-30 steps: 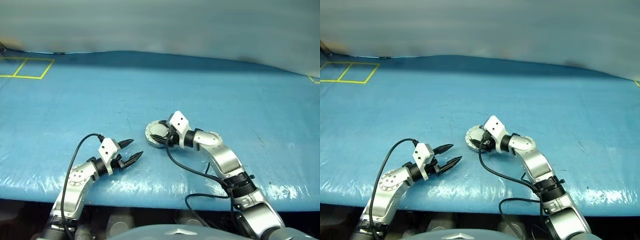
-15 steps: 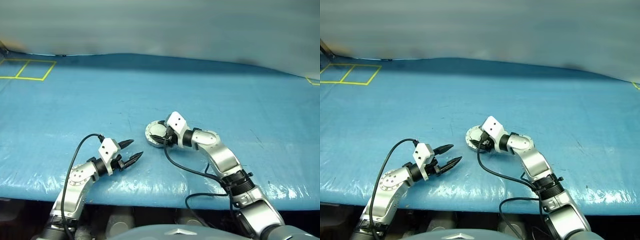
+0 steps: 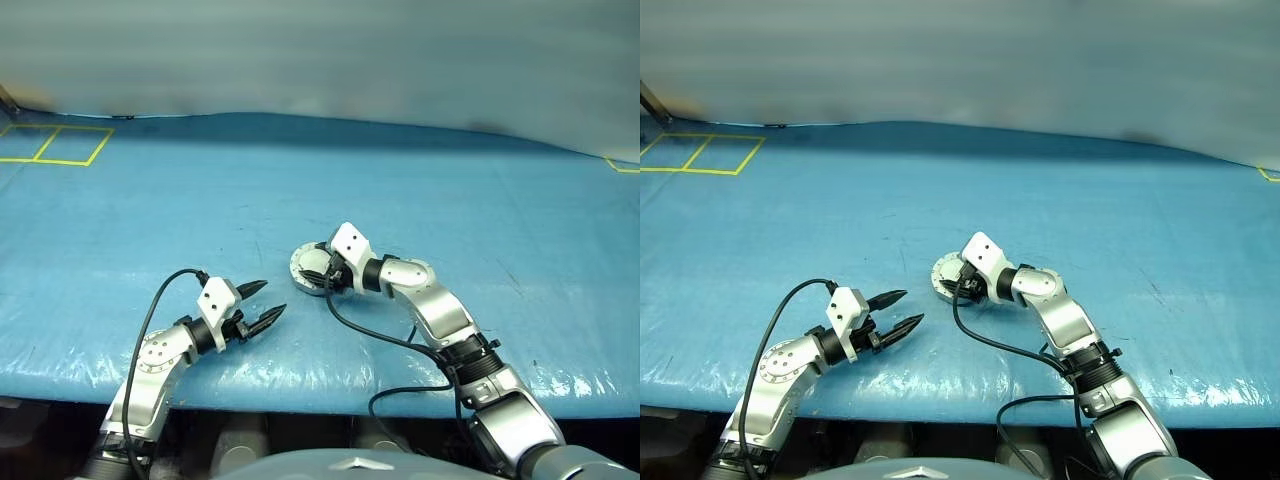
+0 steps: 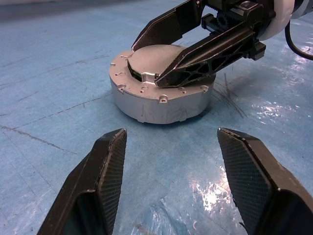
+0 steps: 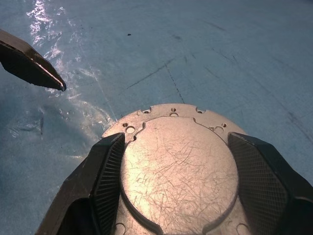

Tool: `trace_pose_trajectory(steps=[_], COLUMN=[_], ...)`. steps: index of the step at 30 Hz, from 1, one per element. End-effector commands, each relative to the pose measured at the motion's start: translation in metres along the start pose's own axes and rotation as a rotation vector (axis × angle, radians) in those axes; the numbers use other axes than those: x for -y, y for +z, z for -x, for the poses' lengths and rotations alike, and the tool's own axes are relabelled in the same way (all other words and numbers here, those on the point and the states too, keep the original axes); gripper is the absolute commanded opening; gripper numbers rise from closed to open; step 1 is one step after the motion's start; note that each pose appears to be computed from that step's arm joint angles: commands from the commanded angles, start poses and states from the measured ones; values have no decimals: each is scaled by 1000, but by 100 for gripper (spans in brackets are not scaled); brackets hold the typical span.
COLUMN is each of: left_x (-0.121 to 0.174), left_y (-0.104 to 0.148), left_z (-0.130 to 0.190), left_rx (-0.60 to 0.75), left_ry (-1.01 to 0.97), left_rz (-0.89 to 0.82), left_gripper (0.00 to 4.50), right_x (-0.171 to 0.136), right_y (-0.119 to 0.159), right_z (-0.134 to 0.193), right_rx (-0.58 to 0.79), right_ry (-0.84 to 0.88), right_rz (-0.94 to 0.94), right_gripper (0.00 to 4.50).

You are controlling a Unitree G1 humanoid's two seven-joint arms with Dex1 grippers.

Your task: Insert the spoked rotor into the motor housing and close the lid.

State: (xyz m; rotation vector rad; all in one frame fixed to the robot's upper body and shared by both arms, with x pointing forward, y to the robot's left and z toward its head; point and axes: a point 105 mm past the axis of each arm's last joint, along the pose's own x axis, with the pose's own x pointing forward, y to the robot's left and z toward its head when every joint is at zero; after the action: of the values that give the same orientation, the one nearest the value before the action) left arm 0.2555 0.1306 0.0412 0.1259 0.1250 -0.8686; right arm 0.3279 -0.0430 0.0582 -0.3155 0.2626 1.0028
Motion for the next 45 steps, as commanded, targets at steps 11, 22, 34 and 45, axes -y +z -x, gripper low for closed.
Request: trace_pose_trajectory(steps=[11,22,34,45], left_x=[-38,-26,0,3], left_y=[30,24,1,0], left_z=[-37,-67,-73,-70], left_rx=[99,44,-49,-44], left_ry=[110,-27,-150,-148], left_rz=[-28,-38,19,29], left_gripper=[126,1,1,0], right_x=[-1,-1,-2,-2], right_y=[-63,-61,-55,22], right_z=[8,12,11,39], right_rx=[-227,-213,-178,297], right_ry=[-31,-51,-60,0], right_rz=[-73,-75,-86,-372], right_gripper=[303,303,303,446])
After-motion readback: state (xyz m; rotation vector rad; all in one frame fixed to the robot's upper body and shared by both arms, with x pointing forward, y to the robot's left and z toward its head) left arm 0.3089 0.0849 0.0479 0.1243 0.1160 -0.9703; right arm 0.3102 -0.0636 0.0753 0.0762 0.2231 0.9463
